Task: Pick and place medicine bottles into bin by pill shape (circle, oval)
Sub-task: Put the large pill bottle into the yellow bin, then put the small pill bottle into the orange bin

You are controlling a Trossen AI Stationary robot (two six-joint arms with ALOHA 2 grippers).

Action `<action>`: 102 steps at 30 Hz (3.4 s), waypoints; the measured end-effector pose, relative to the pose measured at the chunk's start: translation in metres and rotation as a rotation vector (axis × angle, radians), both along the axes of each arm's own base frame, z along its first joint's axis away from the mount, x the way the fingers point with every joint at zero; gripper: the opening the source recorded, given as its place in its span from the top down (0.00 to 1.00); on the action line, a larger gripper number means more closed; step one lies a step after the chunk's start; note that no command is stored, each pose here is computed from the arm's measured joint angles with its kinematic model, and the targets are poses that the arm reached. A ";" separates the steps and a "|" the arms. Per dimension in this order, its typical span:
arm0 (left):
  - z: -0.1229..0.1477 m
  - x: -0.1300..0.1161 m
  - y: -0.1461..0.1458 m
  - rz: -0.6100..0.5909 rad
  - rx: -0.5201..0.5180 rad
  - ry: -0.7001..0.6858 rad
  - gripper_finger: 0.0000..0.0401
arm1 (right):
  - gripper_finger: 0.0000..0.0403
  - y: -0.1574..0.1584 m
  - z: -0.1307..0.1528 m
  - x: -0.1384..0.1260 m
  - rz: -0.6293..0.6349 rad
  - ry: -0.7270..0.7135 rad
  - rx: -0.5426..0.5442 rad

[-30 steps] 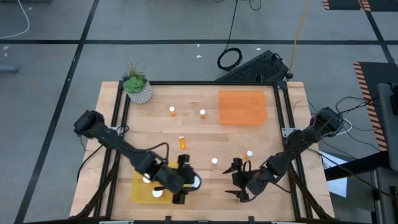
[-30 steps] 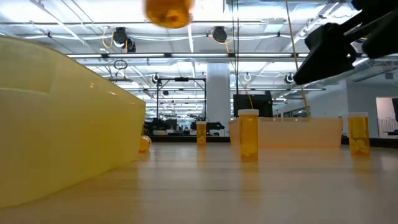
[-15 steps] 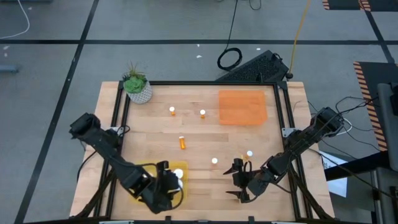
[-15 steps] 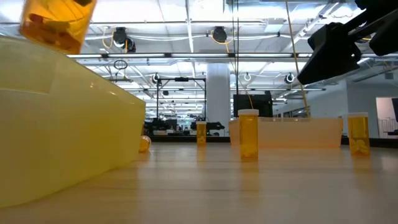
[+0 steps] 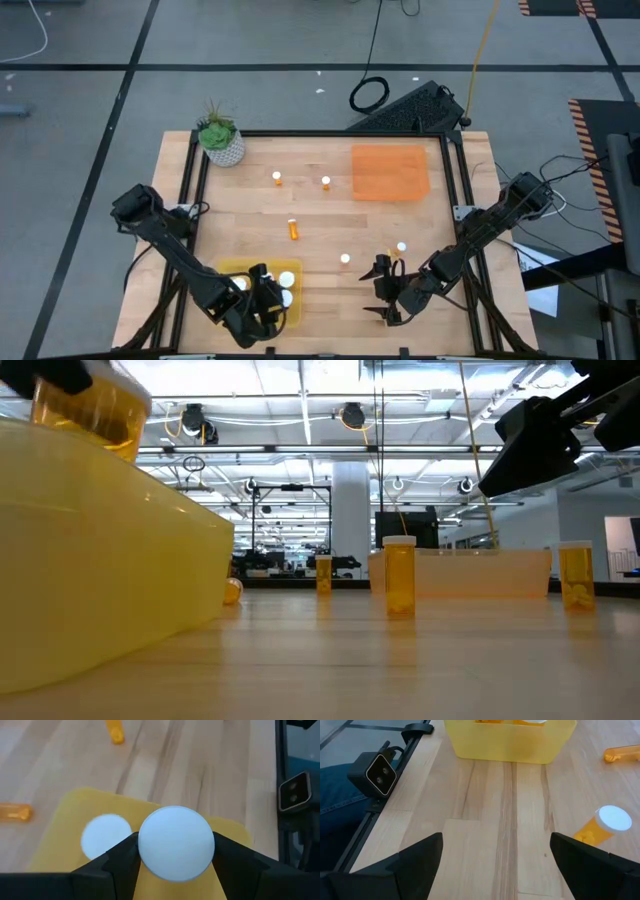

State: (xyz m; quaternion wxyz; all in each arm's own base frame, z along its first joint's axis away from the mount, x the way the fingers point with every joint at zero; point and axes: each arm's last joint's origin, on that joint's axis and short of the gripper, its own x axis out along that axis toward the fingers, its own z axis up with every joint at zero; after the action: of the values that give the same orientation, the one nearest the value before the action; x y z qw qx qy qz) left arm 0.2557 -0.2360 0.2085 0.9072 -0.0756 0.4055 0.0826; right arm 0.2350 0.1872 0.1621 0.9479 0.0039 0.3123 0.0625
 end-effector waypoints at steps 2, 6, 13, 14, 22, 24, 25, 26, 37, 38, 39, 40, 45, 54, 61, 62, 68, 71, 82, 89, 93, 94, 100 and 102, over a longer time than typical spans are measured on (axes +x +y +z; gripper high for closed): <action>-0.008 -0.002 0.000 -0.006 -0.009 -0.005 0.43 | 0.10 0.000 0.000 0.000 0.000 0.000 0.000; -0.019 -0.006 0.002 -0.005 -0.010 0.001 0.43 | 0.10 0.000 0.000 0.000 0.005 -0.001 -0.006; -0.031 -0.011 0.005 -0.016 -0.024 0.020 0.43 | 0.10 0.000 0.000 0.000 0.003 -0.002 -0.008; -0.032 -0.012 0.005 -0.023 -0.028 0.030 0.43 | 0.10 0.000 0.000 0.000 0.003 -0.002 -0.008; -0.036 -0.015 0.004 -0.082 0.003 0.053 0.43 | 0.10 0.000 0.000 0.000 0.003 -0.002 -0.008; -0.036 -0.015 0.004 -0.086 0.005 0.051 0.43 | 0.10 0.000 0.000 0.000 0.003 -0.002 -0.008; -0.036 -0.015 0.004 -0.087 0.006 0.051 0.43 | 0.10 0.000 0.000 0.000 0.003 -0.002 -0.008; -0.036 -0.016 0.004 -0.089 0.007 0.052 0.43 | 0.10 0.000 0.000 0.000 0.003 -0.002 -0.008; -0.036 -0.019 0.001 -0.101 0.009 0.055 0.43 | 0.10 0.000 0.000 0.000 0.003 -0.002 -0.008; -0.036 -0.019 0.001 -0.100 0.008 0.056 0.43 | 0.10 0.000 0.000 0.000 0.003 -0.002 -0.008; -0.036 -0.019 0.001 -0.099 0.006 0.056 0.43 | 0.10 0.000 0.000 0.000 0.003 -0.002 -0.008; -0.036 -0.019 0.001 -0.099 0.006 0.056 0.43 | 0.10 0.000 0.000 0.000 0.003 -0.002 -0.008; -0.036 -0.019 0.002 -0.098 0.007 0.057 0.41 | 0.10 0.000 0.000 0.000 0.005 -0.001 -0.007; -0.036 -0.019 0.001 -0.111 -0.019 0.077 0.25 | 0.10 0.000 0.000 0.000 0.005 -0.001 -0.007; -0.015 -0.019 0.000 -0.175 -0.028 0.044 0.22 | 0.10 -0.002 0.002 0.000 0.002 -0.005 -0.005; -0.010 -0.019 0.001 -0.188 -0.026 0.034 0.22 | 0.10 -0.003 0.002 0.001 -0.002 -0.007 -0.004; 0.020 -0.021 0.016 -0.204 -0.010 -0.039 0.22 | 0.10 -0.013 0.006 0.007 -0.023 -0.017 -0.023; 0.033 -0.021 0.032 -0.132 0.047 -0.081 0.22 | 0.10 -0.021 0.010 0.009 -0.026 -0.014 -0.052; 0.040 -0.004 0.112 0.247 0.150 0.016 0.22 | 0.10 -0.066 0.021 0.016 -0.092 0.053 -0.200; 0.037 0.014 0.162 0.422 0.043 0.096 0.22 | 0.10 -0.113 0.024 0.035 -0.155 0.052 -0.277; 0.033 0.018 0.179 0.496 -0.028 0.106 0.22 | 0.10 -0.134 0.024 0.040 -0.173 0.079 -0.261; 0.030 0.018 0.182 0.519 -0.054 0.106 0.22 | 0.10 -0.138 0.024 0.040 -0.174 0.085 -0.258; 0.004 0.022 0.198 0.658 -0.238 0.064 0.24 | 0.10 -0.144 0.025 0.042 -0.110 0.090 -0.295; -0.005 0.025 0.202 0.692 -0.286 0.083 0.27 | 0.10 -0.146 0.028 0.041 -0.099 0.079 -0.310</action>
State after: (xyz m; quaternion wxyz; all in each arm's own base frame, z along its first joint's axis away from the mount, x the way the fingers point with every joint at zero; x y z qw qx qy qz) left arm 0.2803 -0.0342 0.2033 0.7887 -0.3305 0.3999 0.3298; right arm 0.2757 0.0409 0.1902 0.9260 -0.1245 0.3547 -0.0334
